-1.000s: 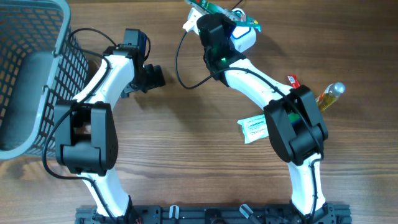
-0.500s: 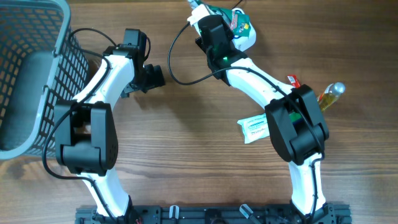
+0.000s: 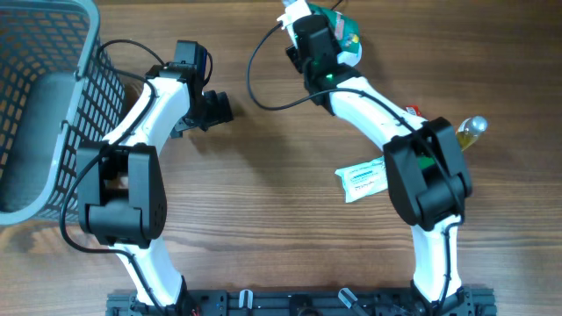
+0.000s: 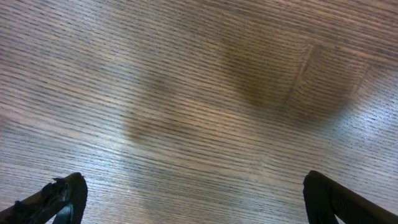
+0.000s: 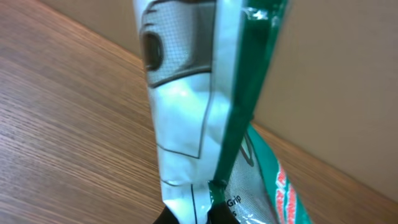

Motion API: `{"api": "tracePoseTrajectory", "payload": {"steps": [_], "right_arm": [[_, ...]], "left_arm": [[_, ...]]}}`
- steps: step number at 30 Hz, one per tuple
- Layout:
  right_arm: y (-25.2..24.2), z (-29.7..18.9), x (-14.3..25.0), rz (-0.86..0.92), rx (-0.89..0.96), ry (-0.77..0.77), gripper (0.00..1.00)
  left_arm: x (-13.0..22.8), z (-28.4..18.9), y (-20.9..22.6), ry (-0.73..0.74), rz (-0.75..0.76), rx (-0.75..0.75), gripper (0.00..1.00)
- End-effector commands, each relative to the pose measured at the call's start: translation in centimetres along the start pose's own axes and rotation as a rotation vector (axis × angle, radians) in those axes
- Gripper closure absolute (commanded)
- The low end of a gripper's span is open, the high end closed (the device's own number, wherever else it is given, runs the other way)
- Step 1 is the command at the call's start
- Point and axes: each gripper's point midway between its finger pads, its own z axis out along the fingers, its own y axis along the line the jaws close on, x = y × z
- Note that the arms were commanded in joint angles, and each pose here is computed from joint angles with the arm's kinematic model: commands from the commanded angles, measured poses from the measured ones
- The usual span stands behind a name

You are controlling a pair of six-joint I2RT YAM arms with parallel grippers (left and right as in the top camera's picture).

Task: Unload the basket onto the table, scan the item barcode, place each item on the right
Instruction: 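Lower the glove packet and release it on the table center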

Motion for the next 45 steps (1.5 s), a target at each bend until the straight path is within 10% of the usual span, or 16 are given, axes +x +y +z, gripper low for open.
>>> {"api": "tracePoseTrajectory", "payload": {"steps": [1, 5, 11, 13, 16, 24, 45], "right_arm": [[-3.3, -7.2, -7.4, 0.121, -0.067, -0.137, 0.94], [-0.2, -14.3, -6.4, 0.350, -0.408, 0.022, 0.92], [6.2, -22.0, 6.9, 0.446, -0.699, 0.693, 0.86], [6.8, -22.3, 9.2, 0.438, -0.694, 0.763, 0.50], [7.2, -21.9, 11.5, 0.424, -0.667, 0.802, 0.17], [4.4, -21.4, 11.3, 0.466, -0.488, 0.756, 0.02], [3.5, -20.3, 7.4, 0.495, -0.494, 0.572, 0.00]], "left_arm": [[-0.2, -0.4, 0.3, -0.014, -0.009, -0.009, 0.00], [-0.2, -0.4, 0.3, -0.014, -0.009, -0.009, 0.00], [-0.2, -0.4, 0.3, -0.014, -0.009, -0.010, 0.00], [-0.2, -0.4, 0.3, -0.014, -0.009, -0.010, 0.00], [-0.2, -0.4, 0.3, -0.014, -0.009, -0.010, 0.00], [-0.2, -0.4, 0.3, -0.014, -0.009, -0.010, 0.00], [-0.2, -0.4, 0.3, -0.014, -0.009, -0.010, 0.00]]}}
